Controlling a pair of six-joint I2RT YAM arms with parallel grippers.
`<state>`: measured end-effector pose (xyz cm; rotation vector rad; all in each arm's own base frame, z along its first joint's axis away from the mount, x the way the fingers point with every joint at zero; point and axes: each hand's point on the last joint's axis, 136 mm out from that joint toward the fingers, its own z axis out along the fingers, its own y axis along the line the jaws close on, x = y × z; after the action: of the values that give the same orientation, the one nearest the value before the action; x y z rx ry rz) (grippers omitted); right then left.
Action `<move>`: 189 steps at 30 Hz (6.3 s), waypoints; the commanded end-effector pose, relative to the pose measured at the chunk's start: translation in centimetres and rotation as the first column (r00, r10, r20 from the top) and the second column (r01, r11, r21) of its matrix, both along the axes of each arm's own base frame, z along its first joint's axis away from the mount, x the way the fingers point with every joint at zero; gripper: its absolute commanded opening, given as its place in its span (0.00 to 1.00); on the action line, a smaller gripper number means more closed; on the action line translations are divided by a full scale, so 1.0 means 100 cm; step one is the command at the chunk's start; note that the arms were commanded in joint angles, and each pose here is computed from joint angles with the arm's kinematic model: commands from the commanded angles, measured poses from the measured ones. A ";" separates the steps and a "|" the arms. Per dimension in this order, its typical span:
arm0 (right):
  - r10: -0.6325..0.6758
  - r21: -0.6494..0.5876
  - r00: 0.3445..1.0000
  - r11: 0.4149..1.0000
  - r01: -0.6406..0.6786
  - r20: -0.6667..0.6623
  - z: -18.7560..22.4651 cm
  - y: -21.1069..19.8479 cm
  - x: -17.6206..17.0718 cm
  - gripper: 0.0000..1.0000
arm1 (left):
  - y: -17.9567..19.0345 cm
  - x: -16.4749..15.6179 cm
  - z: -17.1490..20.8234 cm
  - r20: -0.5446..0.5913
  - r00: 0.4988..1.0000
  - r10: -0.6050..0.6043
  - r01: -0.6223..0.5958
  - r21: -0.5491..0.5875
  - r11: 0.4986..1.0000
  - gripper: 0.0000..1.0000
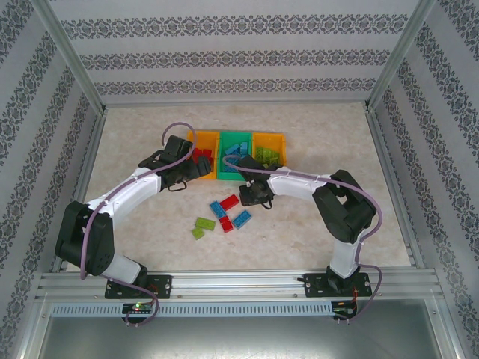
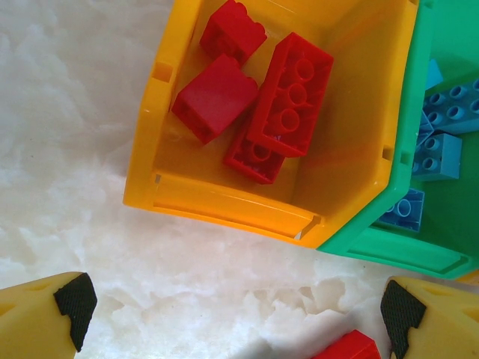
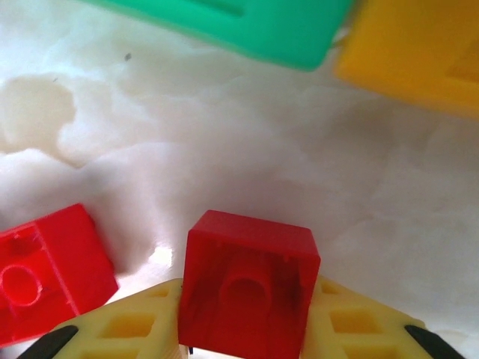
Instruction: Sort the legos into containers by color
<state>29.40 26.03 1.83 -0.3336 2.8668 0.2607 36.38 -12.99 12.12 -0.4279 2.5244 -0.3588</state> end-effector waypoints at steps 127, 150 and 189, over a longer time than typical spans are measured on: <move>-0.154 0.376 0.973 0.923 0.079 0.173 0.120 -0.010 0.093 0.79 | -0.021 -0.172 -0.110 -0.367 0.926 0.091 -0.043 0.138 0.989 0.37; -0.384 0.298 0.913 0.896 0.330 0.142 0.096 -0.140 0.059 0.80 | -0.106 -0.109 -0.019 -0.202 0.944 -0.261 0.284 0.094 0.954 0.30; -0.105 0.256 0.964 0.966 0.040 0.246 0.077 -0.085 -0.050 0.82 | -0.271 0.062 0.023 0.025 0.862 -0.506 0.505 -0.115 0.855 1.00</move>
<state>24.14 16.51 8.95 -0.1066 2.5911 0.5486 42.78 -40.26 10.51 0.2137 2.6805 -0.6482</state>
